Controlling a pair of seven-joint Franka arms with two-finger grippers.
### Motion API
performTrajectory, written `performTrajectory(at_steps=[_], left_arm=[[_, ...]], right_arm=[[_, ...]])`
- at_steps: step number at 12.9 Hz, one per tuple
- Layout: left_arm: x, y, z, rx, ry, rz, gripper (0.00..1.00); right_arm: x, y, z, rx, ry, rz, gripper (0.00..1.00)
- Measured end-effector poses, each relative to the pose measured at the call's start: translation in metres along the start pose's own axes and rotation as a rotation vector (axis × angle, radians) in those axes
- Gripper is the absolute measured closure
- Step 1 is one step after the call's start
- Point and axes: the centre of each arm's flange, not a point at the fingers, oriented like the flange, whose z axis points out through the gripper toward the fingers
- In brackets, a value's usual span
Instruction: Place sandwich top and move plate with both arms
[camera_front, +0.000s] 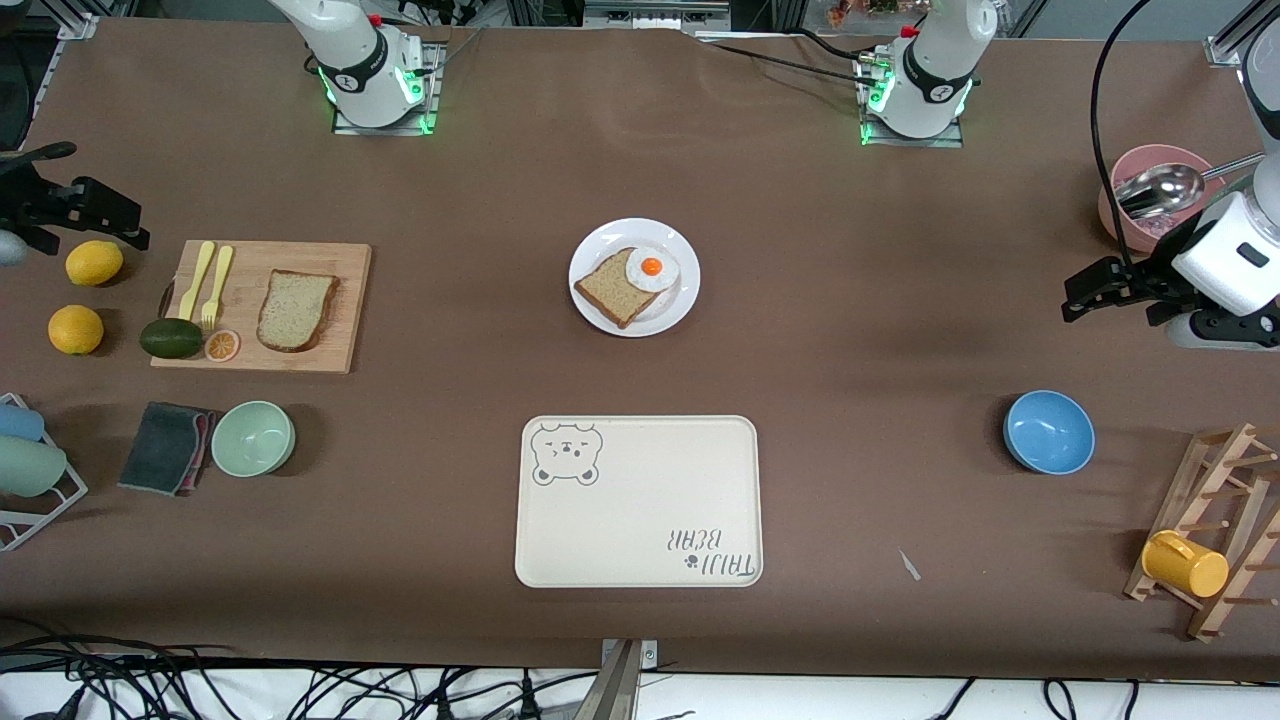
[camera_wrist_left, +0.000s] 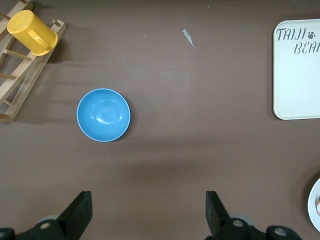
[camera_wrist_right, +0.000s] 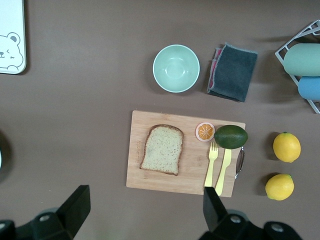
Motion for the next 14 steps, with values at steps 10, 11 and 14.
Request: performTrajectory(at_steps=[10, 11, 14], left_arm=[[0.0001, 0.0002, -0.0001, 0.0, 0.001, 0.0, 0.0], [0.0002, 0.0005, 0.0002, 0.0, 0.001, 0.001, 0.0], [0.0013, 0.0026, 0.0034, -0.001, -0.005, 0.005, 0.0]], right_arm=[[0.0001, -0.0004, 0.0, 0.0, 0.0, 0.0, 0.0], [0.0, -0.0003, 0.0, 0.0, 0.0, 0.0, 0.0], [-0.0001, 0.0005, 0.0, 0.0, 0.0, 0.002, 0.0]])
